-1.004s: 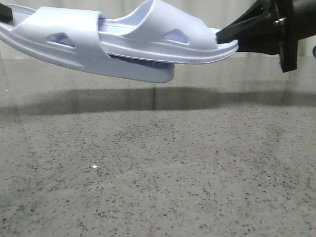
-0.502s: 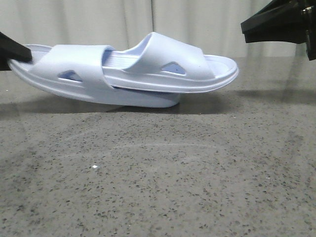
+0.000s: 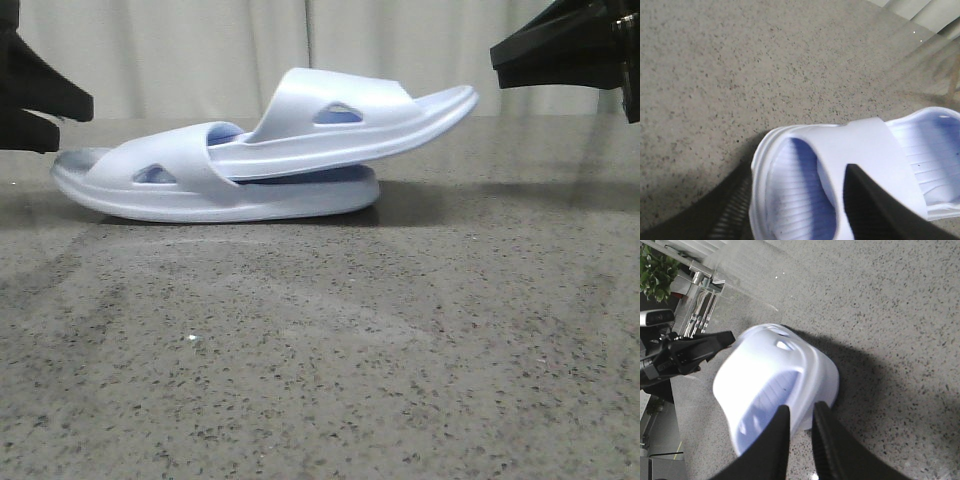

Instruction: Insert blue slippers together front up

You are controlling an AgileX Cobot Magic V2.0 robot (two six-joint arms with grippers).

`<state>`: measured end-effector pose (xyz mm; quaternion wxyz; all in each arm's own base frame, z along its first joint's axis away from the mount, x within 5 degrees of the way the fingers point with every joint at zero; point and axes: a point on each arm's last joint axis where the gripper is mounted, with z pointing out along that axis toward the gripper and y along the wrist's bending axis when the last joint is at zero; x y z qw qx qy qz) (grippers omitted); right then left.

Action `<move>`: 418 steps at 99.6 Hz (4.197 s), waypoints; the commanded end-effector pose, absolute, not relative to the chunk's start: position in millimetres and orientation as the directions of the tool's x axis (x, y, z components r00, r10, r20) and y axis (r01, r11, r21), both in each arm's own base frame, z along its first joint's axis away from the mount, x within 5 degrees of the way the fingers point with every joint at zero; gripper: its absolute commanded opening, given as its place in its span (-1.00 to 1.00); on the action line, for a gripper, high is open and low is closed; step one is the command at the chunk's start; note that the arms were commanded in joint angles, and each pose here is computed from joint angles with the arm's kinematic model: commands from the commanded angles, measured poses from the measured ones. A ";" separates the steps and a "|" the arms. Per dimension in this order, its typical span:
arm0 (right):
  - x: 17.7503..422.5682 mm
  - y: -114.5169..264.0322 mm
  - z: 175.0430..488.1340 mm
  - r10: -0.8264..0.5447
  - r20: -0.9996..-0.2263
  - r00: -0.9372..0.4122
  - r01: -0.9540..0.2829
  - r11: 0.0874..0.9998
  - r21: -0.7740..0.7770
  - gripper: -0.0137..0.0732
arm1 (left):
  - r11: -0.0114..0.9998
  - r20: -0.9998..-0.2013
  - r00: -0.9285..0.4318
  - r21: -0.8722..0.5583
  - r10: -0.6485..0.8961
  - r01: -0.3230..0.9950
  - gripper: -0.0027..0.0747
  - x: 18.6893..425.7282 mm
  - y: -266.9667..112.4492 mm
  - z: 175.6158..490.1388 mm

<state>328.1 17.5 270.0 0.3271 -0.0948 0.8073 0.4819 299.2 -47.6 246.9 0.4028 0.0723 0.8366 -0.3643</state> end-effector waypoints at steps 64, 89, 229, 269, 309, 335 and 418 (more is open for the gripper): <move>284.5 15.0 351.4 0.171 -0.795 -0.582 -0.624 0.534 0.571 -0.86 | 0.840 -0.970 -0.241 -0.118 0.016 0.530 -0.89 238.8 -41.5 391.2; 251.3 39.2 355.0 0.111 -0.890 -0.442 -0.516 0.780 0.353 -0.86 | 0.948 -0.998 -0.070 -0.030 -0.009 0.317 -0.89 192.1 -24.6 402.3; 103.9 28.9 243.4 0.174 -0.954 -0.246 -0.214 0.950 0.228 -0.87 | 0.927 -0.990 0.004 -0.133 -0.144 0.351 -0.89 92.7 -31.3 280.2; 103.9 28.9 243.4 0.174 -0.954 -0.246 -0.214 0.950 0.228 -0.87 | 0.927 -0.990 0.004 -0.133 -0.144 0.351 -0.89 92.7 -31.3 280.2; 103.9 28.9 243.4 0.174 -0.954 -0.246 -0.214 0.950 0.228 -0.87 | 0.936 -0.989 -0.002 -0.139 -0.147 0.325 -0.89 93.5 -29.0 279.5; 103.9 28.9 243.4 0.174 -0.954 -0.246 -0.214 0.950 0.228 -0.87 | 0.965 -0.969 -0.120 -0.229 -0.214 0.130 -0.89 90.7 -14.0 270.7; 104.2 29.0 243.2 0.173 -0.953 -0.248 -0.214 0.950 0.228 -0.87 | 0.998 -0.990 0.136 -0.050 -0.045 -0.034 -0.89 52.5 2.2 218.6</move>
